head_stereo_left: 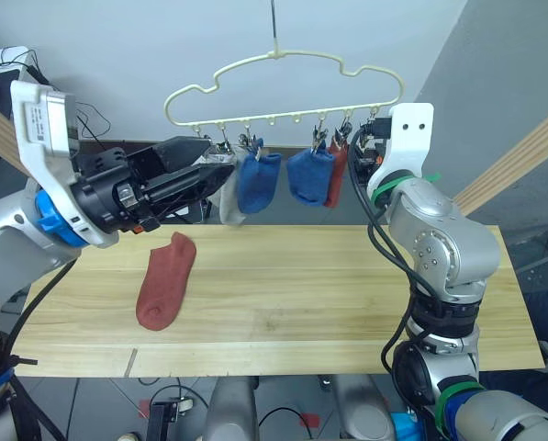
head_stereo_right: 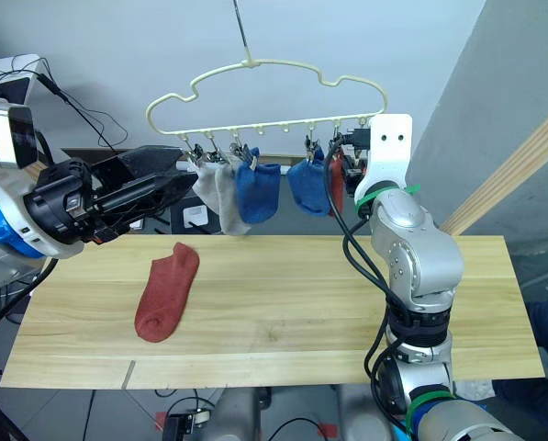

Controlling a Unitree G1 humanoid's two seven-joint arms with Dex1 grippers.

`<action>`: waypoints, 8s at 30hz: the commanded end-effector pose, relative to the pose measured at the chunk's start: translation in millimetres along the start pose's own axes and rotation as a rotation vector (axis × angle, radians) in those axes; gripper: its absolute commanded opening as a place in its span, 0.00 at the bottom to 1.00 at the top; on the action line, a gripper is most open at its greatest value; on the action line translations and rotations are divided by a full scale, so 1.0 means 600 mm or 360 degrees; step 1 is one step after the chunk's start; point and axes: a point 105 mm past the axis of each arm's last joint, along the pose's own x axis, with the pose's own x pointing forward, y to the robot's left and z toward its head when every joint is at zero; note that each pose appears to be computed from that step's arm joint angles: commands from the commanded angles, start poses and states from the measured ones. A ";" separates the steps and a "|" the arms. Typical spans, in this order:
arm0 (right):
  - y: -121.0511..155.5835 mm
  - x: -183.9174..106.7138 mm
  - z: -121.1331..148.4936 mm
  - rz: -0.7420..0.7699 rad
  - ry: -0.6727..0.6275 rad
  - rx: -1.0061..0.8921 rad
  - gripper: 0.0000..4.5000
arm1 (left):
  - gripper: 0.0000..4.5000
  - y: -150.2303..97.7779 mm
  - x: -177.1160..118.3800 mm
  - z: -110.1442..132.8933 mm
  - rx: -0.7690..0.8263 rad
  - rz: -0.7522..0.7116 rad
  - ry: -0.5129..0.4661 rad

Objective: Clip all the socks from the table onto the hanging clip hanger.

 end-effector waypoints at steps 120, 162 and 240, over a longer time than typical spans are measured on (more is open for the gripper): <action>0.016 0.030 0.087 0.0034 -0.0253 0.0017 0.00 | 0.72 0.099 -0.064 -0.116 0.0188 0.0622 0.0529; 0.004 0.014 0.085 -0.0022 -0.0233 0.0010 0.00 | 0.99 0.216 -0.189 -0.425 -0.0175 0.1378 0.1086; 0.014 0.011 0.103 -0.0006 -0.0190 0.0108 0.00 | 0.02 0.024 0.264 -0.268 -0.0233 -0.0105 0.0308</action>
